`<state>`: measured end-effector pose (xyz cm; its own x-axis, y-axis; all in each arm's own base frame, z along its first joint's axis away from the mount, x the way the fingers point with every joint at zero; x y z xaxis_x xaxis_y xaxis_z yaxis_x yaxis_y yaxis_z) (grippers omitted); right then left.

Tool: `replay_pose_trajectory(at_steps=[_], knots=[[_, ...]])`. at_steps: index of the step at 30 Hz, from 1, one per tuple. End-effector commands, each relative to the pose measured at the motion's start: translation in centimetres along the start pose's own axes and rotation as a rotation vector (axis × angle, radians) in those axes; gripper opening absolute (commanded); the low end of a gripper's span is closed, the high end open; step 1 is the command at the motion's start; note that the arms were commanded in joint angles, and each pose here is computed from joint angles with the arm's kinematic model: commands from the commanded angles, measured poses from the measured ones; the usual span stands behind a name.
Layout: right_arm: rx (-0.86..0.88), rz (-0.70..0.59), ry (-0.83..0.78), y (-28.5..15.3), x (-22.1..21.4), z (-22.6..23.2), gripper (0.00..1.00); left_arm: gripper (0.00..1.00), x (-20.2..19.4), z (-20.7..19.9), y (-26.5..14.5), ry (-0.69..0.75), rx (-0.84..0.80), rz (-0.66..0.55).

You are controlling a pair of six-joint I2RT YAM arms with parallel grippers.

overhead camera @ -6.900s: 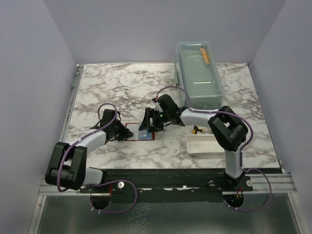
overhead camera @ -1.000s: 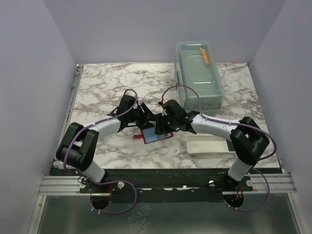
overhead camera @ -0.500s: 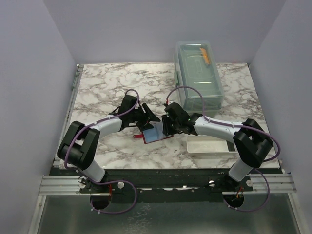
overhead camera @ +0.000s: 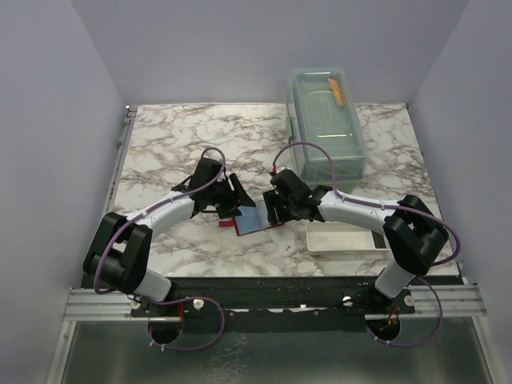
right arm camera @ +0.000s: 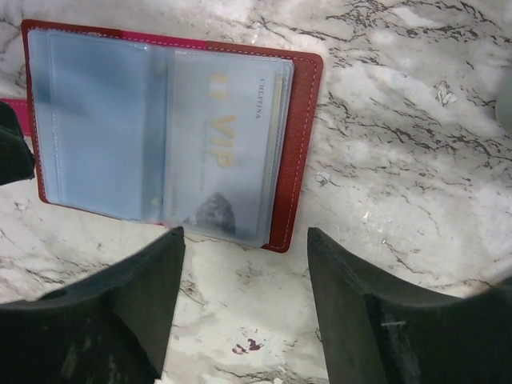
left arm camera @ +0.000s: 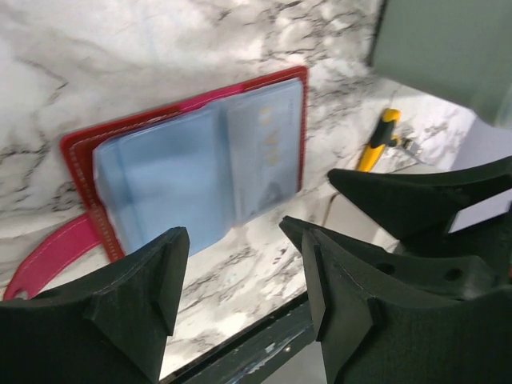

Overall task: Put the credit cards into the card holder
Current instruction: Open the card holder at the center of the board.

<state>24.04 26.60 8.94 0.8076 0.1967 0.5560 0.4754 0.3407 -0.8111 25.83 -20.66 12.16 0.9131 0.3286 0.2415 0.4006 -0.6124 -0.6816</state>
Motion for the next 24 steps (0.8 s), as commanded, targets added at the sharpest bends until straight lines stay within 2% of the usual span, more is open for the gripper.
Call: replay_pose_trajectory(at_steps=[1, 4, 9, 15, 19, 24], knots=[[0.065, -0.027, -0.013, -0.5, 1.2, 1.3, 0.69, 0.64, -1.2, 2.1, -0.5, 0.036, 0.105, 0.022], [0.068, -0.018, -0.014, 0.4, 1.6, 1.8, 0.74, 0.61, -1.5, 2.7, -0.7, 0.019, 0.133, 0.001], [0.058, 0.000, -0.011, 1.4, 1.7, 2.0, 0.75, 0.60, -1.7, 3.1, -1.7, 0.010, 0.144, -0.043], [0.024, 0.035, -0.012, 2.7, 1.1, 1.9, 0.80, 0.60, -2.5, 4.0, -1.9, -0.008, 0.176, -0.032], [-0.019, 0.049, -0.011, 3.4, 0.7, 1.5, 0.77, 0.60, -2.3, 4.1, -2.3, -0.002, 0.182, -0.064], [-0.029, 0.055, -0.004, 3.6, 0.4, 1.3, 0.63, 0.60, -2.2, 3.9, -2.4, 0.010, 0.174, -0.069]])
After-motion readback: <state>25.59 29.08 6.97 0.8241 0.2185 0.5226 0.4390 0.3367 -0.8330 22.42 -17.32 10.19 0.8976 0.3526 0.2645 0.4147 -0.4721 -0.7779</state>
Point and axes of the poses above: each gripper's point midway between its finger pads, its own y axis out along the fingers, its own z axis along the line the jaws close on, x = y × z, the point moved 5 cm from there along -y, back along the fingers, and after that the axes turned 4 degrees about y, right-handed, at the moved point
